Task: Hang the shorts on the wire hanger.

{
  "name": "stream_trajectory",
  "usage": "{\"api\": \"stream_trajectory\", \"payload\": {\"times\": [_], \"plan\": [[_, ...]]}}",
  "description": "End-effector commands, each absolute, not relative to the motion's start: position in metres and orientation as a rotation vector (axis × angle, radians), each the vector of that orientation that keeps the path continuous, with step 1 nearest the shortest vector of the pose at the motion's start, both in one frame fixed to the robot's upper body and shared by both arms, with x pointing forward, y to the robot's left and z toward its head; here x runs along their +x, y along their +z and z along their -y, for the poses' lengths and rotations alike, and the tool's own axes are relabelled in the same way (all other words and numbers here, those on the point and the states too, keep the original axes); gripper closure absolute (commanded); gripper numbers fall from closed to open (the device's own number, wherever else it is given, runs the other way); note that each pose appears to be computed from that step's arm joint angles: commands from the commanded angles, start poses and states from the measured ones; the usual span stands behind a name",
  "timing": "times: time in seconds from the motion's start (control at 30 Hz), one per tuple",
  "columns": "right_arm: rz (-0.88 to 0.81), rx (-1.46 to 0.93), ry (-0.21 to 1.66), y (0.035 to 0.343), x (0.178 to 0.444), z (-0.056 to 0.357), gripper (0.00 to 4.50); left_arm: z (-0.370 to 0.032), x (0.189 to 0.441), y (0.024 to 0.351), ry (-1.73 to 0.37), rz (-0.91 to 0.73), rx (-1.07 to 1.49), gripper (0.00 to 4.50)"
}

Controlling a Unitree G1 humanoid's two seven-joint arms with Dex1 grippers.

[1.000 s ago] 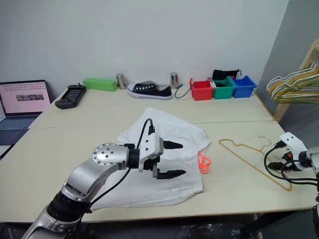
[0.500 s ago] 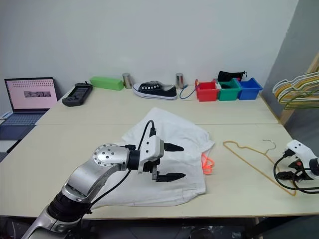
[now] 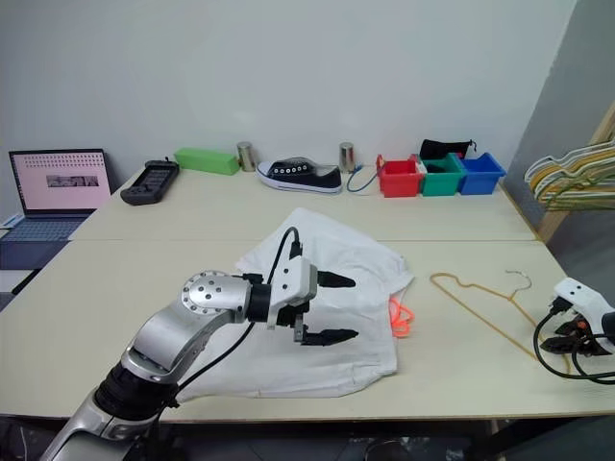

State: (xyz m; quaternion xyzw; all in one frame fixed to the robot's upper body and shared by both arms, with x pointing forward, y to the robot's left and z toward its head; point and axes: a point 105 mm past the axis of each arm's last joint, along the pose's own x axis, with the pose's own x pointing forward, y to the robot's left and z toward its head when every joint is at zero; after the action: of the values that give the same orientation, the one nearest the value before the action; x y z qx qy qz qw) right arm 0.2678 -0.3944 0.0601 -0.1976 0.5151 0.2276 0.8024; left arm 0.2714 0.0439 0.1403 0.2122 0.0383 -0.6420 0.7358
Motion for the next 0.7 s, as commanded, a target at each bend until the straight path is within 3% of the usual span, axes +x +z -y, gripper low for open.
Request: {"api": "stream_trajectory", "payload": {"times": [0.03,0.23,0.4,0.5,0.6,0.7], "plan": [[-1.209,-0.492,0.46,0.048,0.251,0.409,2.88,-0.04,0.273,0.153,-1.412,-0.02,0.493,0.0],[-1.192,-0.514,0.48,0.049,0.256,0.406,4.4,-0.041,0.277,0.155,-1.402,-0.012,0.499,0.0],[-1.116,-0.576,0.493,0.058,0.27,0.401,4.46,-0.043,0.28,0.155,-1.39,-0.012,0.504,0.0],[-0.998,-0.678,0.453,0.079,0.291,0.4,4.46,-0.054,0.288,0.158,-1.345,-0.017,0.5,0.0],[-0.829,-0.864,0.419,0.114,0.322,0.39,4.46,-0.075,0.308,0.167,-1.247,-0.013,0.5,0.0],[-0.638,-1.093,0.508,0.141,0.35,0.348,4.46,-0.1,0.336,0.189,-1.135,0.011,0.506,0.0]]}}
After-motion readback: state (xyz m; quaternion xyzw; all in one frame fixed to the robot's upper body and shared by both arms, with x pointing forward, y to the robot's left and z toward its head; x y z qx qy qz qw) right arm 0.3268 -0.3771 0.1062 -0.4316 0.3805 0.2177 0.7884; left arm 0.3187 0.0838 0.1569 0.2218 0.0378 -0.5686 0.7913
